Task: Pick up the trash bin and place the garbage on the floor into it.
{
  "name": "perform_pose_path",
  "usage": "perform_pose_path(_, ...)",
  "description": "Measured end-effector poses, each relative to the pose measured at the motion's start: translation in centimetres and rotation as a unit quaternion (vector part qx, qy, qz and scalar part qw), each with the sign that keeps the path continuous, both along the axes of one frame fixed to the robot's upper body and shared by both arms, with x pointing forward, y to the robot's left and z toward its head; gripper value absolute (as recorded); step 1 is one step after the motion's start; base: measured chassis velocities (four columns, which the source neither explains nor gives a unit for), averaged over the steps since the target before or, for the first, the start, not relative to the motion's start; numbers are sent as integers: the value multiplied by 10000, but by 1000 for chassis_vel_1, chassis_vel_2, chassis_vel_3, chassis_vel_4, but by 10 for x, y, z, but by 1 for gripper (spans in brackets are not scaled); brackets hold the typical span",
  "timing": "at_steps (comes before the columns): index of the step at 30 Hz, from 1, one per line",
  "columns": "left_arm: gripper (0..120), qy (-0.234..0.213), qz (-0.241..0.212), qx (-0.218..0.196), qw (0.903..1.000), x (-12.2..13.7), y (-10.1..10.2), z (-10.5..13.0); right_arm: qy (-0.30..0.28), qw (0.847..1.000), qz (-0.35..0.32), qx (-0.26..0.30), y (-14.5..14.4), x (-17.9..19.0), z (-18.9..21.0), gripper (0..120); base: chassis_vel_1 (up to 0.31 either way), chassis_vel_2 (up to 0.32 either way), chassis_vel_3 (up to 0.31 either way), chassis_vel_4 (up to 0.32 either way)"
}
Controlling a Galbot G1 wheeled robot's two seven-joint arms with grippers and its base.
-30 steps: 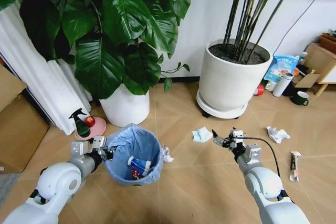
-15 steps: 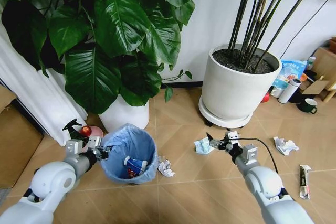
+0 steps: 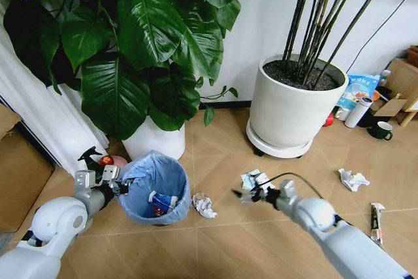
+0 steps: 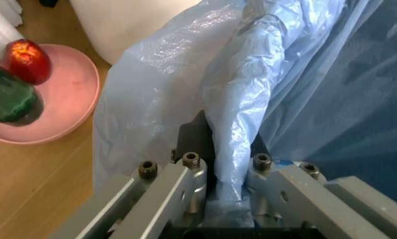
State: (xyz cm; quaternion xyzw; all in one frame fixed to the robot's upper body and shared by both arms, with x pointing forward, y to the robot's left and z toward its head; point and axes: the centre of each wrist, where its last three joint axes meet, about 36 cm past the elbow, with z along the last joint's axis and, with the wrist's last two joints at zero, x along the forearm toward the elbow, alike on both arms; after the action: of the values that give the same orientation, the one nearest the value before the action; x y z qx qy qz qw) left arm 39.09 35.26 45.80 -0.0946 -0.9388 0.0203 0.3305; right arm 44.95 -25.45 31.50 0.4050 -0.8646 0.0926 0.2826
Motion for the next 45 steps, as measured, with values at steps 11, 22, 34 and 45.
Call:
perform_pose_path(11, 2, 21, 108, -37, 9999, 5, 3, -2, 401, 9967, 702, -3, 85, 52, -40, 100, 0, 0, 0, 0)
perform_pose_path(22, 2, -2, 108, -65, 9999, 9, 6, 2, 737, 9949, 619, -313, 109, 61, -79, 100, 0, 0, 0, 0)
perform_pose_path(34, 2, -26, 58, -83, 9999, 7, 2, 5, 818, 9954, 249, -428, 108, 64, -111, 88, 0, 0, 0, 0)
perform_pose_path(45, 2, -40, 44, -85, 9999, 5, 0, 7, 839, 9955, 120, -415, 110, 63, -118, 48, 0, 0, 0, 0)
